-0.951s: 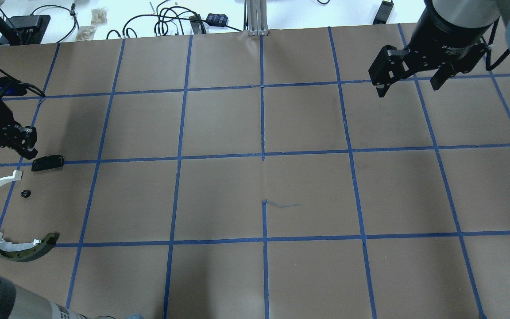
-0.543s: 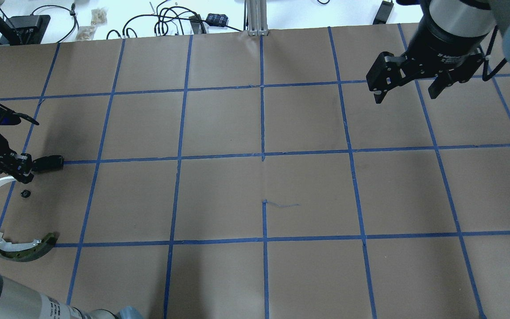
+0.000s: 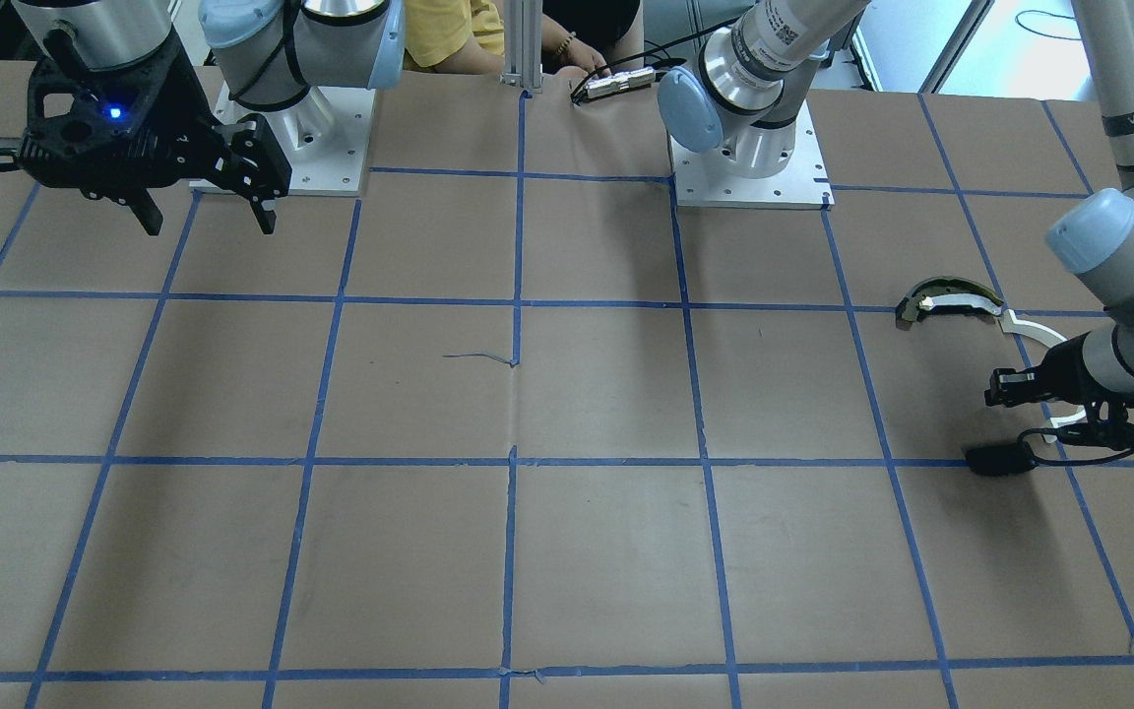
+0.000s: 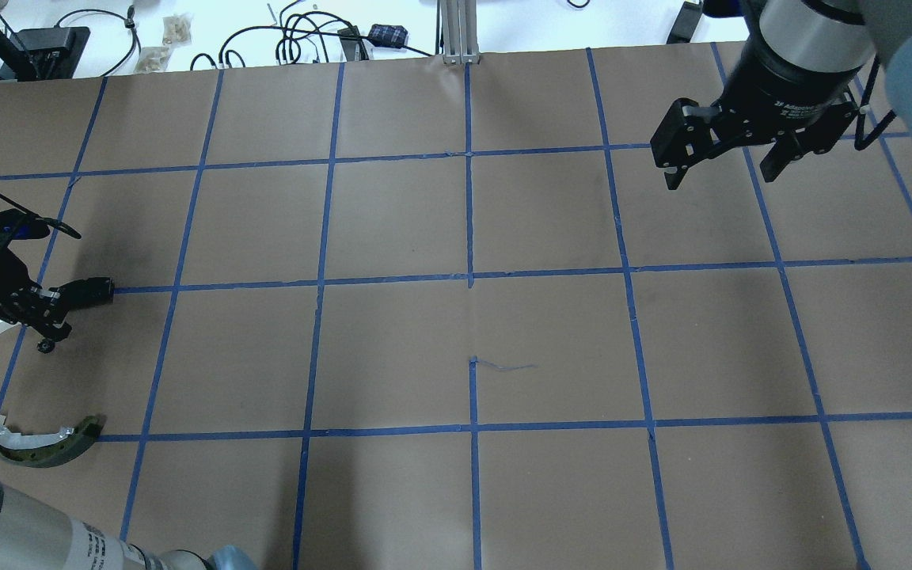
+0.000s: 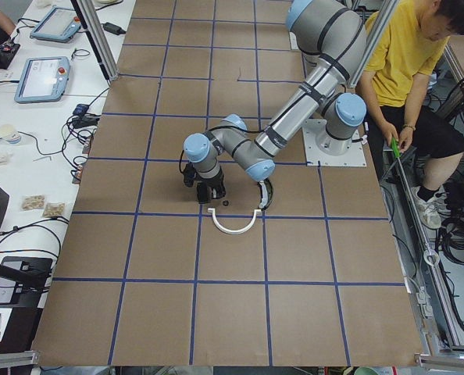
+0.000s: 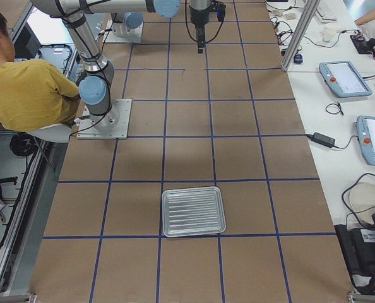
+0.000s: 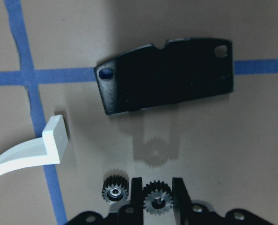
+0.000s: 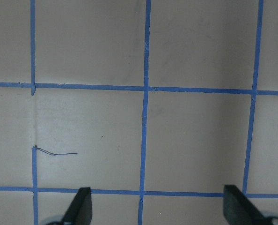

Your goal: Place bearing gear from tray to pile

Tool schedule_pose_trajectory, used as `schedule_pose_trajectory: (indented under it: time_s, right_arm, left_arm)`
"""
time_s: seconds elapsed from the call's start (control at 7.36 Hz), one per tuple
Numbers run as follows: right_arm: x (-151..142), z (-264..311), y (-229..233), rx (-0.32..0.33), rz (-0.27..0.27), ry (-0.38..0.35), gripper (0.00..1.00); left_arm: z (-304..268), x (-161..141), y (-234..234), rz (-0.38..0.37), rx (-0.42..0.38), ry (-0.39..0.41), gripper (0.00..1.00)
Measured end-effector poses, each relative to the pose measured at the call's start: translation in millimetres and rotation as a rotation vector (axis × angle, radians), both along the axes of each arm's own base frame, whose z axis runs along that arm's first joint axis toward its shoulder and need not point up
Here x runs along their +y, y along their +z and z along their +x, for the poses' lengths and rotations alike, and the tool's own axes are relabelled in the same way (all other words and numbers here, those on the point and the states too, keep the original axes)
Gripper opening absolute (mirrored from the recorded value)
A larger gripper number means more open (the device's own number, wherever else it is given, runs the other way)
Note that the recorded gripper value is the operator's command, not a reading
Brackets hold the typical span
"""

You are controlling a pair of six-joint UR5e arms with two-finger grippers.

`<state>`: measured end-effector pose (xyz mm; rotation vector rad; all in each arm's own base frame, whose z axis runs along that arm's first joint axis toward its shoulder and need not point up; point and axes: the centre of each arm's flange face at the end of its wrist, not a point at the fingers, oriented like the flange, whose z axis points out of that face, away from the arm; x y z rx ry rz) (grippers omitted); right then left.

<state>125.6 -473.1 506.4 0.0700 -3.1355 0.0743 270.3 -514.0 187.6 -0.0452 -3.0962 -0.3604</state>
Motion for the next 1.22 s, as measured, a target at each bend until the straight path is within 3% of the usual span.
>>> schedule_pose_trajectory:
  time_s: [0.14, 0.27, 0.41, 0.54, 1.22]
  right_arm:
    - [-0.1, -0.1, 0.0, 0.0, -0.001, 0.0, 1.0]
    - [-0.3, -0.3, 0.2, 0.0, -0.003, 0.0, 1.0]
    - [-0.4, -0.2, 0.3, 0.0, -0.004, 0.0, 1.0]
    - [-0.4, 0.0, -0.5, -0.001, -0.002, 0.0, 1.0]
    - [-0.8, 0.1, -1.7, 0.0, -0.001, 0.0, 1.0]
  left_arm:
    - [6.1, 3.6, -1.1, 0.005, -0.001, 0.011, 0.06]
    - [11.1, 6.7, -2.2, 0.009, -0.004, 0.021, 0.26]
    - [13.1, 8.1, -2.8, 0.012, -0.005, 0.025, 0.87]
    - [13.7, 8.6, -2.9, 0.013, -0.006, 0.027, 1.0]
    - [9.3, 8.0, 5.2, 0.018, -0.006, 0.025, 1.0]
